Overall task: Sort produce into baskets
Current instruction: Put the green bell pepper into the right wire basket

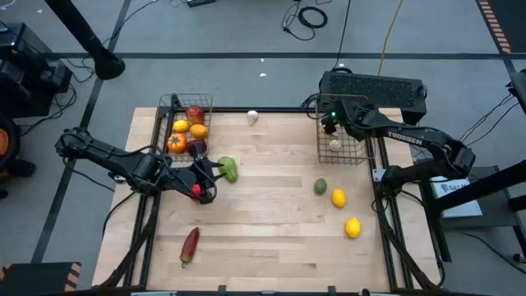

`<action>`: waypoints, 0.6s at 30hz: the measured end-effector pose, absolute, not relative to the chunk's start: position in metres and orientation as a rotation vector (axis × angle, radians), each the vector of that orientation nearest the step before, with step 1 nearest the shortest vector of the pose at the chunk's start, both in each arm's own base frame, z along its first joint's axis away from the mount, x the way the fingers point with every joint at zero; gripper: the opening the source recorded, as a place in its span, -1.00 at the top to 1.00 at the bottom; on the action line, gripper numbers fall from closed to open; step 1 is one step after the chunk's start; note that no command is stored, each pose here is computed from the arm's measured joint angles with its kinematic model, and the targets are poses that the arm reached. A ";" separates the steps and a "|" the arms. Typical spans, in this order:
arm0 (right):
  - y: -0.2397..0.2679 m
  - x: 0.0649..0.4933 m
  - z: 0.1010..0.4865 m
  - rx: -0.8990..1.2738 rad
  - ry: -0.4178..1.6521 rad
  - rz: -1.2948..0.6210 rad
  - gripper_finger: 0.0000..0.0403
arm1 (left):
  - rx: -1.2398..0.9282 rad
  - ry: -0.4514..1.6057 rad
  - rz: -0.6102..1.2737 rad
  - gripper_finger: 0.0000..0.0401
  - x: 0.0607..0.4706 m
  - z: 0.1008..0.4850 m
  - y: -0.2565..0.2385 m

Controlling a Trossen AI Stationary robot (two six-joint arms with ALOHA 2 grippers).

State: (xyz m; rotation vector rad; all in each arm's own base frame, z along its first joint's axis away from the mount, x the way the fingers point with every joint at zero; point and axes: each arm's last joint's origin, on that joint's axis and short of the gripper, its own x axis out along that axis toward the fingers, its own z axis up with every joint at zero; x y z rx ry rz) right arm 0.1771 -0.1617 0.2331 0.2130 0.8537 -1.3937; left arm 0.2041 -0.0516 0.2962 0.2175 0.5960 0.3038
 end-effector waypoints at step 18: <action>-0.174 0.163 0.196 0.287 0.901 -1.485 0.76 | 0.188 0.558 0.283 0.34 0.216 0.294 -0.056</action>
